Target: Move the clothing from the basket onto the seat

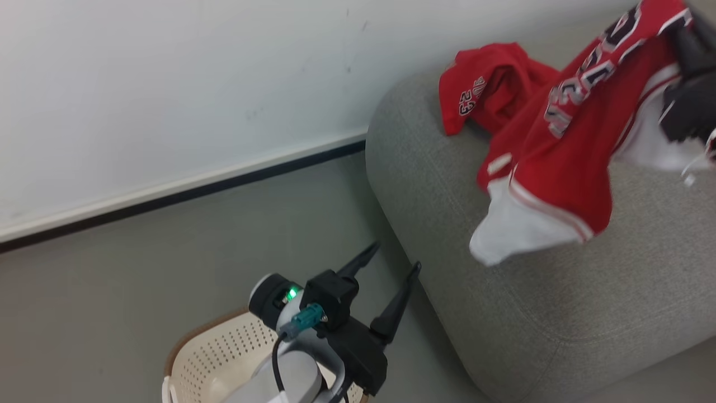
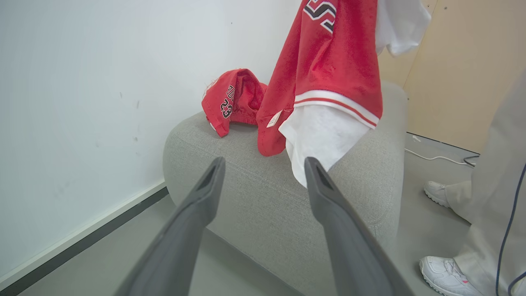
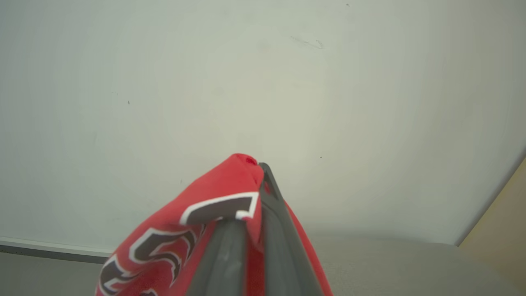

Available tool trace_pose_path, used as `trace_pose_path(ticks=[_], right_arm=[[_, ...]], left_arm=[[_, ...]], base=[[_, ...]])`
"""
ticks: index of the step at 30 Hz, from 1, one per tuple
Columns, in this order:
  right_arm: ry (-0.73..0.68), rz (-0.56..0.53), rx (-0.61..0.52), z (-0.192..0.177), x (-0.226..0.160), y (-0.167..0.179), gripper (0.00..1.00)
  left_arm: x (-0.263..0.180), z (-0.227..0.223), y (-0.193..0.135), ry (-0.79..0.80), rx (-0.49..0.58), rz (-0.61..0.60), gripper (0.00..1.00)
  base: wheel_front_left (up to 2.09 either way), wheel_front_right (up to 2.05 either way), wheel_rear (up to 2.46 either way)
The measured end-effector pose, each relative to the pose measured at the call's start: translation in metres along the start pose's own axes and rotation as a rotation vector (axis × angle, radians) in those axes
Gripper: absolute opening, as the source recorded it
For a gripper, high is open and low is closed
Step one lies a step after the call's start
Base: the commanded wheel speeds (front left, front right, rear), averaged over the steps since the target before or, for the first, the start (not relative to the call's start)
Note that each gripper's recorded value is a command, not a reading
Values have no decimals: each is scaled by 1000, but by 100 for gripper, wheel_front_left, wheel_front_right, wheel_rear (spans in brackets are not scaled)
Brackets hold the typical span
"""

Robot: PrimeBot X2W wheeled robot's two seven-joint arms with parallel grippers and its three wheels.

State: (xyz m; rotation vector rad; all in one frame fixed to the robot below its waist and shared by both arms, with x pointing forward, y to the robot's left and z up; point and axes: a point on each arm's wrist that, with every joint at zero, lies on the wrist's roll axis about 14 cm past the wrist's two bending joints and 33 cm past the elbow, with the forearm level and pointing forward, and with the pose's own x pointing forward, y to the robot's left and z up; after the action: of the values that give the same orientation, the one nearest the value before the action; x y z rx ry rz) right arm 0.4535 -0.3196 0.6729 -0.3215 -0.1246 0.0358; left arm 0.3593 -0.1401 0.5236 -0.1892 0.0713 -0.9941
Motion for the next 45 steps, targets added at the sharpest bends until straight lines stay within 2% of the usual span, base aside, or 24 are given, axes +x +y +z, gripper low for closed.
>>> trace_pose_path(ticks=[8, 12, 17, 21, 25, 28, 33, 37, 42, 43, 44, 45], right_arm=[[-8, -58, -99, 29, 54, -24, 0], [-12, -98, -111, 37, 79, -35, 0], [20, -191, -116, 26, 98, -62, 0], [76, -267, -122, 0, 104, -85, 0], [125, -298, -94, -32, 116, -85, 0], [173, -254, -60, -71, 135, -56, 0], [265, -174, -2, -132, 149, -5, 0], [345, -158, 28, -177, 148, 13, 0], [404, -146, 31, -215, 149, 25, 0], [416, -142, 30, -222, 149, 28, 5], [425, -137, 31, -229, 149, 32, 40], [437, -130, 33, -236, 149, 36, 57]], left_arm=[[10, 0, 38, -14, -14, 50, 100], [12, -5, 56, -14, -34, 81, 100], [13, -17, 73, 0, -41, 97, 100], [14, -26, 90, 16, -44, 115, 100], [13, -36, 110, 33, -45, 143, 100], [11, -50, 128, 62, -47, 164, 100], [16, -63, 140, 78, -51, 165, 100], [21, -74, 149, 92, -57, 163, 100], [28, -86, 164, 97, -58, 163, 100], [29, -89, 168, 100, -58, 166, 100], [30, -94, 171, 104, -53, 168, 100], [31, -98, 173, 110, -51, 168, 100]], base=[[0, 0, 0], [0, 0, 0], [0, 0, 0], [0, 0, 0], [0, 0, 0], [0, 0, 0], [0, 0, 0], [0, 0, 0], [0, 0, 0], [0, 0, 0], [0, 0, 0], [0, 0, 0]])
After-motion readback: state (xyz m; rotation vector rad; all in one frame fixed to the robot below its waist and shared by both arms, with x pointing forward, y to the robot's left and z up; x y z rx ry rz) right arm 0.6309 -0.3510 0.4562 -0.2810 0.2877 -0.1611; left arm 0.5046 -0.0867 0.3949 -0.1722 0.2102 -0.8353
